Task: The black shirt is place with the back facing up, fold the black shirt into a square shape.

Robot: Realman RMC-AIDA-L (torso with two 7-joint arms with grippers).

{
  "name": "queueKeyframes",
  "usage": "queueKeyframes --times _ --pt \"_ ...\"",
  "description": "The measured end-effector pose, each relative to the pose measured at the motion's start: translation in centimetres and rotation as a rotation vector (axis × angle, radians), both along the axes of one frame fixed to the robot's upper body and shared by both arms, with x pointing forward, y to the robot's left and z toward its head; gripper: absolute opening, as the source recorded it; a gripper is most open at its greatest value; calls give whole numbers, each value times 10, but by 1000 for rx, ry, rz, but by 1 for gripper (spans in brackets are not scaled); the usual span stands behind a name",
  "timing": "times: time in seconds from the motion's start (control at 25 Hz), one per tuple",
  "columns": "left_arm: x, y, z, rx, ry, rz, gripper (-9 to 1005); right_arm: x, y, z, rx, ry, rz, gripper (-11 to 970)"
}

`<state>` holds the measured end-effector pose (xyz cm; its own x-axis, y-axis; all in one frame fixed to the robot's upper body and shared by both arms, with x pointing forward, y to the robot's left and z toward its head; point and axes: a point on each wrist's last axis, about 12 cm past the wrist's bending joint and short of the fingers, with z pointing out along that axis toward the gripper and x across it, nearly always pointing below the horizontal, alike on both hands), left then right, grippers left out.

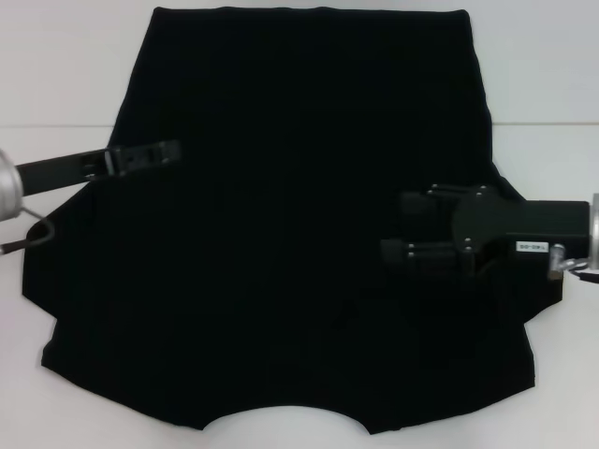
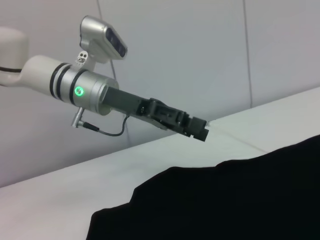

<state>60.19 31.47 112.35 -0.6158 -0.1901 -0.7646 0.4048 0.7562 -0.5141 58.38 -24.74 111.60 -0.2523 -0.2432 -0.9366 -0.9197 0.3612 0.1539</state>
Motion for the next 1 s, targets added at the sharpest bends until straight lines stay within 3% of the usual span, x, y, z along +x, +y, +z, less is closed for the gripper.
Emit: queueKeyframes --times 0.56,1.0 --pt "0 45 0 246 226 258 797 11 24 8 -7 2 26 853" --pt "-1 55 -6 350 295 317 798 12 28 6 -1 3 19 852"
